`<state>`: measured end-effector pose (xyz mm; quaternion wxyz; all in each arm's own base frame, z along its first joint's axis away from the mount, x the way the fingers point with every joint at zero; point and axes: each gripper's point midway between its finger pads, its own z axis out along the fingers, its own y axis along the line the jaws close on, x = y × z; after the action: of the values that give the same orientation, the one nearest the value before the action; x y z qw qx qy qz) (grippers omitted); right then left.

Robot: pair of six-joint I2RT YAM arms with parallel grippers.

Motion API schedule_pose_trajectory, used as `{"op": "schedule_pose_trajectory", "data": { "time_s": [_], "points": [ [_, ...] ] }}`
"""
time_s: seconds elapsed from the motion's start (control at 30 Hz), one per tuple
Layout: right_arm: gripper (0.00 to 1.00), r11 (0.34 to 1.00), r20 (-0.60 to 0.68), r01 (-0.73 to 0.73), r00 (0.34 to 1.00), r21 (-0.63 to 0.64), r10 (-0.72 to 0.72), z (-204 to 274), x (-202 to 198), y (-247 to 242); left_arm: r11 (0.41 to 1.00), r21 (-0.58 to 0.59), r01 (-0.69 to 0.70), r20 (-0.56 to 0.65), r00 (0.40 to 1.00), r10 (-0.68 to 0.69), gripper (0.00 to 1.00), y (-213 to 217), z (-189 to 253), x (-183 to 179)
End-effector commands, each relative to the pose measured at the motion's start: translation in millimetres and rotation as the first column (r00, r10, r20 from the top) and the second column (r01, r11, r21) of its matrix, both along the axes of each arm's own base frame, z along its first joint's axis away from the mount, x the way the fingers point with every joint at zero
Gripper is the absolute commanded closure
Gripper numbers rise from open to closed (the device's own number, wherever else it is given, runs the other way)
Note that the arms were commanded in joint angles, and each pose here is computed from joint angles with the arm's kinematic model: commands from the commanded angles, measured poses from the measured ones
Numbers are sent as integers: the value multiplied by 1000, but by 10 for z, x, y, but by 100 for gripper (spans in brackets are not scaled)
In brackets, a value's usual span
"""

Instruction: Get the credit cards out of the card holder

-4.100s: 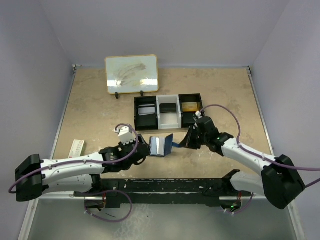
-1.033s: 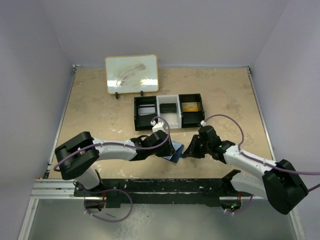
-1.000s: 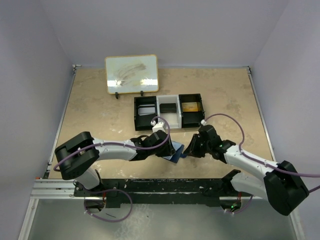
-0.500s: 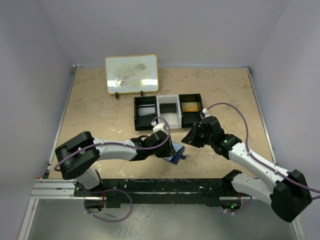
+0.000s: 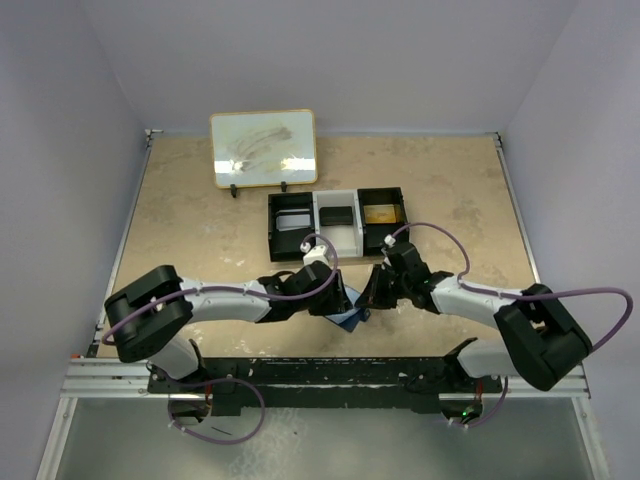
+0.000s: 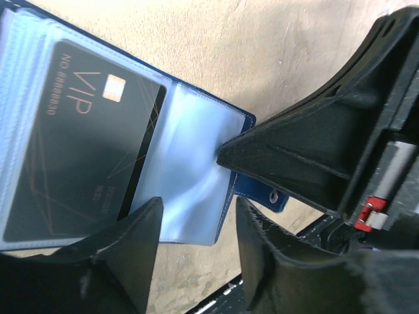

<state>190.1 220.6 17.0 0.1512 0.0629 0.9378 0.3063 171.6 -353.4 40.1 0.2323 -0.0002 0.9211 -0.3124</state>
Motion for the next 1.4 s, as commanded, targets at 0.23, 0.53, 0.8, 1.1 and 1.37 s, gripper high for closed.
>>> {"op": "schedule_pose_trajectory", "data": {
  "time_s": [0.23, 0.53, 0.8, 1.1, 1.37],
  "points": [
    [93, 1000, 4, -29, 1000, -1, 29, -141, -122, -53, 992, 76, -102, 188, 978, 87, 44, 376, 523, 290],
    [93, 1000, 38, -9, 999, 13, 8, -29, -32, -23, 957, 247, -150, 165, 980, 111, 45, 688, 164, 440],
    [93, 998, 46, -10, 999, 58, 8, 43, 3, 57, 946, 299, -121, 138, 987, 82, 63, 684, -20, 436],
    [91, 988, 92, -31, 996, 150, 17, 276, 171, 271, 958, 273, -90, 54, 995, 79, 80, 677, -207, 250],
    [84, 963, 128, -49, 992, 265, 16, 441, 263, 457, 963, 235, -134, 24, 991, 132, 83, 734, -200, 151]
  ]
}}
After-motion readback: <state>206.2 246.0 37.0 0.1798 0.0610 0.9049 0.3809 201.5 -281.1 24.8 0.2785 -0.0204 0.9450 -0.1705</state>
